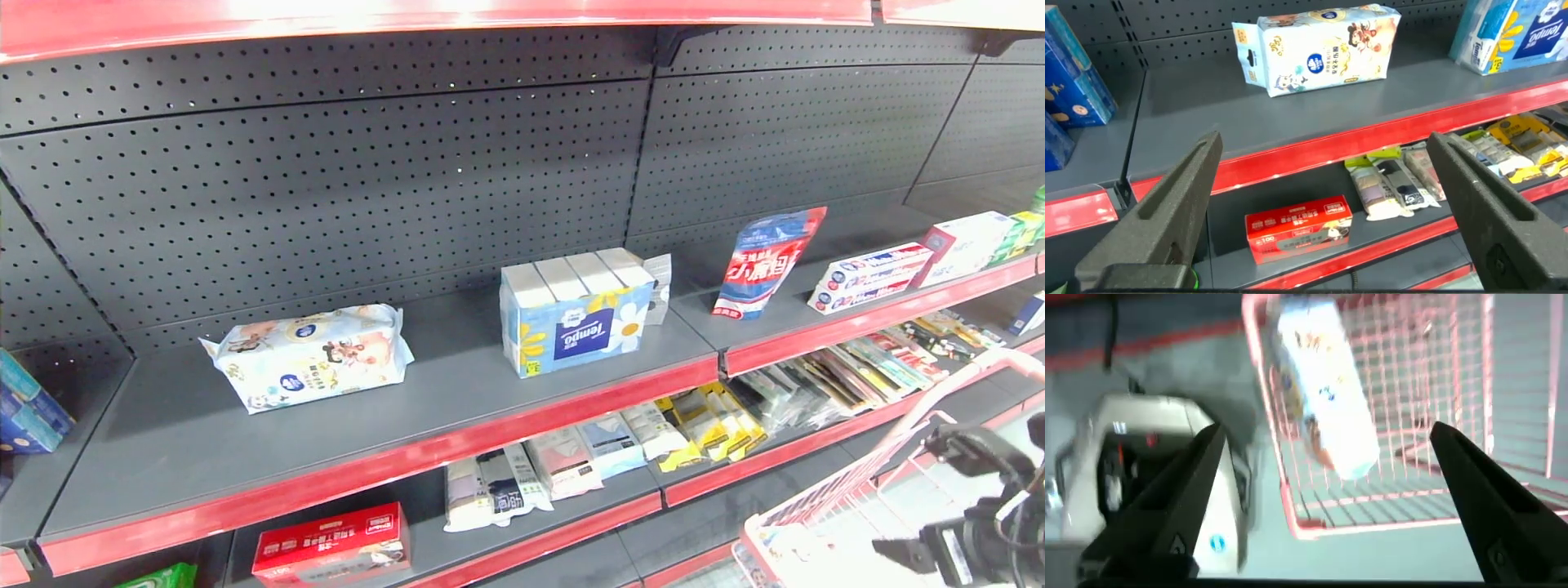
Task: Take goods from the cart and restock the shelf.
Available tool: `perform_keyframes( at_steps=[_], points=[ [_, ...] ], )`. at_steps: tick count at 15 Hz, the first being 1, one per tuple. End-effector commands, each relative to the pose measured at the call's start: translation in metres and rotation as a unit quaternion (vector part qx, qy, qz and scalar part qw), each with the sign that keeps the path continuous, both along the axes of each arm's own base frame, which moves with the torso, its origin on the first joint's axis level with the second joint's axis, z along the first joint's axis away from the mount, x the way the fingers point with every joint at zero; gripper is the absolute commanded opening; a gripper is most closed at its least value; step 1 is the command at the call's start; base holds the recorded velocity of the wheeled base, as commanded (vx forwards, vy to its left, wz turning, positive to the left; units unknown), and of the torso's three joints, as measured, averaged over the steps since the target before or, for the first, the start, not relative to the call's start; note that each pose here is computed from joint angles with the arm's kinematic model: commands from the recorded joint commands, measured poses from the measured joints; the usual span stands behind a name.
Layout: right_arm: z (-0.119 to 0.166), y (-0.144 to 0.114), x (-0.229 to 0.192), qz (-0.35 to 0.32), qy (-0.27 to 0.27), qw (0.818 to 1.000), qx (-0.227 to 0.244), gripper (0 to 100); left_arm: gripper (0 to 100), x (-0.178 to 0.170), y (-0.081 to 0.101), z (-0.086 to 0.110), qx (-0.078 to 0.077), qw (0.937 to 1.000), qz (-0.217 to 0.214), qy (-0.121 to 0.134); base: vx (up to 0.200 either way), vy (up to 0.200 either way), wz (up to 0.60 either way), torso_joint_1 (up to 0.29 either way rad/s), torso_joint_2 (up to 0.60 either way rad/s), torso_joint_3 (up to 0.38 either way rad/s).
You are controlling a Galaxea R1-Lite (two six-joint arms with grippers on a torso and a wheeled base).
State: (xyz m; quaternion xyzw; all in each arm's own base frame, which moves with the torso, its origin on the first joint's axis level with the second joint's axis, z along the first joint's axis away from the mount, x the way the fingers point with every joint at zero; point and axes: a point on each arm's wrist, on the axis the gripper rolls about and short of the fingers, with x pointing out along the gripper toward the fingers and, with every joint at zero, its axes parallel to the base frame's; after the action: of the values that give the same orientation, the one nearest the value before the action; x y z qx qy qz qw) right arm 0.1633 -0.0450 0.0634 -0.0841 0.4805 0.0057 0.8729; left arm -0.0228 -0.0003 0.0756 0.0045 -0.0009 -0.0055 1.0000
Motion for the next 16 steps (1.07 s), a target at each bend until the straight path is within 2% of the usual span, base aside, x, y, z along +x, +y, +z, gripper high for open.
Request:
perform_keyframes(
  at_steps=[1,3,10,16],
  points=[
    [-0.037,-0.003,-0.013,0.009,0.103,0.994,0.028,100,100,0.000,0.000,0.000,0.000,1.0000,0.000,0.000,0.000,0.000,0.00,0.000,0.00,0.000],
    [-0.045,-0.003,-0.012,0.028,0.111,0.993,0.034,100,100,0.000,0.000,0.000,0.000,1.0000,0.000,0.000,0.000,0.000,0.00,0.000,0.00,0.000],
    [-0.052,-0.008,-0.007,0.027,0.120,0.992,0.035,100,100,0.000,0.000,0.000,0.000,1.0000,0.000,0.000,0.000,0.000,0.00,0.000,0.00,0.000],
    [-0.052,-0.009,-0.004,0.026,0.119,0.992,0.031,100,100,0.000,0.000,0.000,0.000,1.0000,0.000,0.000,0.000,0.000,0.00,-0.093,0.19,0.105]
  ],
)
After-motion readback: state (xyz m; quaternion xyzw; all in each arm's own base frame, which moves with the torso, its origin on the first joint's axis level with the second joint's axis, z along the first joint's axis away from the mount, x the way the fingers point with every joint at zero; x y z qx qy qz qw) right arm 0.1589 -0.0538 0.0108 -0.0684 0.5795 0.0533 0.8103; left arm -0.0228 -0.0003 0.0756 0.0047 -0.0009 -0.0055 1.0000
